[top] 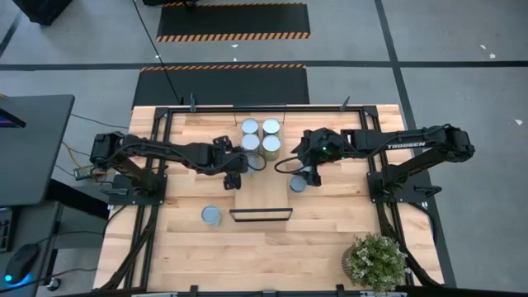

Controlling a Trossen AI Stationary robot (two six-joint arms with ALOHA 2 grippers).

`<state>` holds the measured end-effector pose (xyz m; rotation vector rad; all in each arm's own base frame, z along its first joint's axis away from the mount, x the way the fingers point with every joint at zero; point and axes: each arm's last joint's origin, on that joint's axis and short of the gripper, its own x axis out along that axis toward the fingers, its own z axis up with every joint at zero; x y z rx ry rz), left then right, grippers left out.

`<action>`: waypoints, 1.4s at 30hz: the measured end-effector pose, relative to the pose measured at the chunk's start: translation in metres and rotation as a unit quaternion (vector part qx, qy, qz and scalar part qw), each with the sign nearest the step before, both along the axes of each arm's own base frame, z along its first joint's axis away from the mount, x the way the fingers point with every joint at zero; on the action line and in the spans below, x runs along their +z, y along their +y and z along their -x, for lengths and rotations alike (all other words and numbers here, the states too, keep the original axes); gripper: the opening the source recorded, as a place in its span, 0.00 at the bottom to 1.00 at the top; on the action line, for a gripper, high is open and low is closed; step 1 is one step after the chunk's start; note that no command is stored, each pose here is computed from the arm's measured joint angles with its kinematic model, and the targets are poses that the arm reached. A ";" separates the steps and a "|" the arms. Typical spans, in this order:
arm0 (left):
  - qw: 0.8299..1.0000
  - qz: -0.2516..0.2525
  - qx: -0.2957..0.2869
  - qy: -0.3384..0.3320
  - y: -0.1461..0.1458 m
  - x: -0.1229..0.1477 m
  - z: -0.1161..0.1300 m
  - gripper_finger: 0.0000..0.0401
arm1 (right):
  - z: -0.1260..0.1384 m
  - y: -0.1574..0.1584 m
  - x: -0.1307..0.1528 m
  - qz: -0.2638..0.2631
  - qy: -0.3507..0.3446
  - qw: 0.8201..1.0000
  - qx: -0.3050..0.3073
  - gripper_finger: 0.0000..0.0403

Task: Pick and place cans onto a shelf
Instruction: Put the canned tomato onto the shelf

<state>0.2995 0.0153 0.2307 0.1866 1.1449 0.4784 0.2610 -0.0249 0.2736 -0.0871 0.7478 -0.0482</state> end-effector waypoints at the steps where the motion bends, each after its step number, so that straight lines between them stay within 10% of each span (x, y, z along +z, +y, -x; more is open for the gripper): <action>1: 1.000 -0.001 -0.006 0.002 -0.001 0.000 0.000 0.97 | 0.002 -0.001 -0.003 -0.004 0.009 1.000 -0.006 0.93; 12: 1.000 0.006 0.001 0.025 -0.005 0.005 0.004 0.97 | 0.020 -0.019 -0.047 0.000 0.086 0.988 -0.131 0.93; 26: 1.000 0.014 -0.013 0.018 -0.022 0.055 0.000 0.97 | 0.000 -0.028 -0.091 0.003 0.175 0.975 -0.136 0.95; 42: 0.998 0.026 -0.011 0.053 -0.029 0.054 0.008 0.97 | 0.009 -0.031 -0.073 0.006 0.141 0.978 -0.152 0.93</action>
